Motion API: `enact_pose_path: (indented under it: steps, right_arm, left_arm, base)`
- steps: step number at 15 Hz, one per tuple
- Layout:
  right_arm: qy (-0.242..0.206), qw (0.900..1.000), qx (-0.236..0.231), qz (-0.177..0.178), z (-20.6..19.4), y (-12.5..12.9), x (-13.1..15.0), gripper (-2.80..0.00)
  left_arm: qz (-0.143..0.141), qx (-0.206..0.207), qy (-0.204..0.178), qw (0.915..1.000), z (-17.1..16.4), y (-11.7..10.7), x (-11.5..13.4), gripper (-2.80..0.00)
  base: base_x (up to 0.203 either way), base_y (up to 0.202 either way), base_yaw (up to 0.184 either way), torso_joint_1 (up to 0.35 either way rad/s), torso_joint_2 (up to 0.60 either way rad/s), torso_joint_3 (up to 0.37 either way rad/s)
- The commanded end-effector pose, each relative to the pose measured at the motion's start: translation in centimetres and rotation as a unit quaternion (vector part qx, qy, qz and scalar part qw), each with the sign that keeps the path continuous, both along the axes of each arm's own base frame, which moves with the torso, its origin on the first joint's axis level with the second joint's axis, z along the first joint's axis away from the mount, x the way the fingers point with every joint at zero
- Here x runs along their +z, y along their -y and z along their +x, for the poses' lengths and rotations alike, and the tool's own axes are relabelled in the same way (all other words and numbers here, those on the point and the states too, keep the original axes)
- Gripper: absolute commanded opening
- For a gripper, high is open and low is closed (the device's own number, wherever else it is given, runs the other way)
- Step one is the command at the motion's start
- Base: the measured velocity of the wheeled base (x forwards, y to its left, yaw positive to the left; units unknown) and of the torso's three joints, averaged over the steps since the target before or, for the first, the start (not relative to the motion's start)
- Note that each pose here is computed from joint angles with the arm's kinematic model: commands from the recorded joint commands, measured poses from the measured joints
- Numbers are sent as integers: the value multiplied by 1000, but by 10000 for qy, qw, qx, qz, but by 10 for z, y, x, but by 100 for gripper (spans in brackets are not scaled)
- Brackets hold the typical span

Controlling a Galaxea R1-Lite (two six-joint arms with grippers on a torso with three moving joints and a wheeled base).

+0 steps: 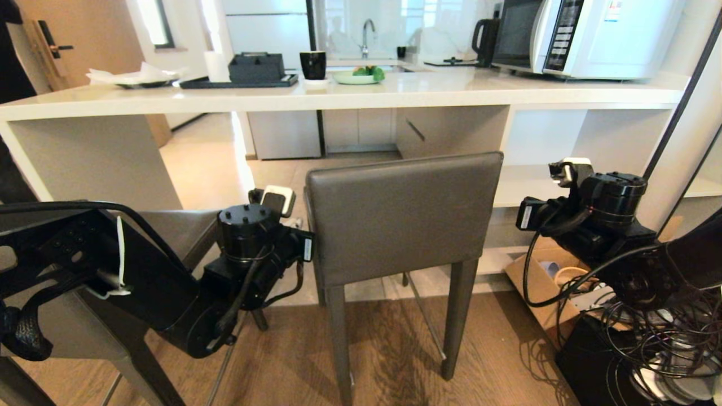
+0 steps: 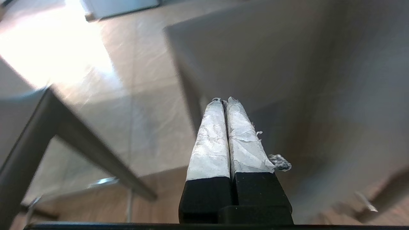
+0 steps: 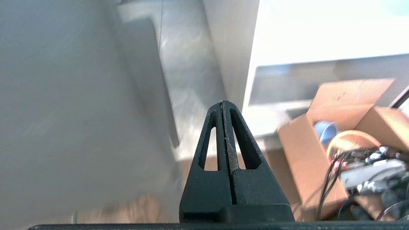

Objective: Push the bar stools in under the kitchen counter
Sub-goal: Push the gray chair back under the dining table

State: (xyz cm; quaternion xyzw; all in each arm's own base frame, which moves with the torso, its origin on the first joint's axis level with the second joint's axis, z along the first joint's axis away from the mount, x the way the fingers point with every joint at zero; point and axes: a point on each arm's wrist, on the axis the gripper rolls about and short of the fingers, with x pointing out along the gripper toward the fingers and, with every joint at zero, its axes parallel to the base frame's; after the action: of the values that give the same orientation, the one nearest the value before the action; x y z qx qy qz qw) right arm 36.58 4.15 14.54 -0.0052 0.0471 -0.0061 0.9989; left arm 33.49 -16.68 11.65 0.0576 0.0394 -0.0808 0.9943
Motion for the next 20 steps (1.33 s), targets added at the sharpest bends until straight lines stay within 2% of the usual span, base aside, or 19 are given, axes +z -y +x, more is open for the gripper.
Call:
enact_pose_path:
  steps: [1, 5, 7, 9, 13, 17, 20]
  right_arm:
    - [195, 9998, -31, -5, 17, 10, 9, -280]
    - [240, 9983, 502, -185, 57, 9, 6, -280]
    - [353, 9974, 560, -289, 80, 7, 1, -280]
    - [272, 9971, 625, -336, 94, 5, -6, -280]
    - [190, 9949, 939, -312, 90, -11, -11, -280]
    - [126, 9914, 1272, -273, 77, -26, -7, -280]
    - [117, 9893, 1431, -256, 70, -39, -5, -280]
  left_arm:
    - [-82, 14, 163, 9998, 0, 0, 10, -280]
    - [-135, 73, 277, 9995, 1, 7, 16, -280]
    - [-165, 68, 288, 9994, 2, 10, 17, -280]
    - [-157, 43, 273, 9995, 4, 13, 14, -280]
    - [-156, 22, 265, 9995, 9, 19, 10, -280]
    - [-190, 39, 312, 9993, 25, 29, 23, -280]
    - [-151, 105, 240, 9995, 31, 27, 22, -280]
  base:
    - [0, 0, 0, 0, 0, 0]
    - [0, 0, 0, 0, 0, 0]
    - [0, 0, 0, 0, 0, 0]
    - [0, 0, 0, 0, 0, 0]
    - [0, 0, 0, 0, 0, 0]
    - [0, 0, 0, 0, 0, 0]
    - [0, 0, 0, 0, 0, 0]
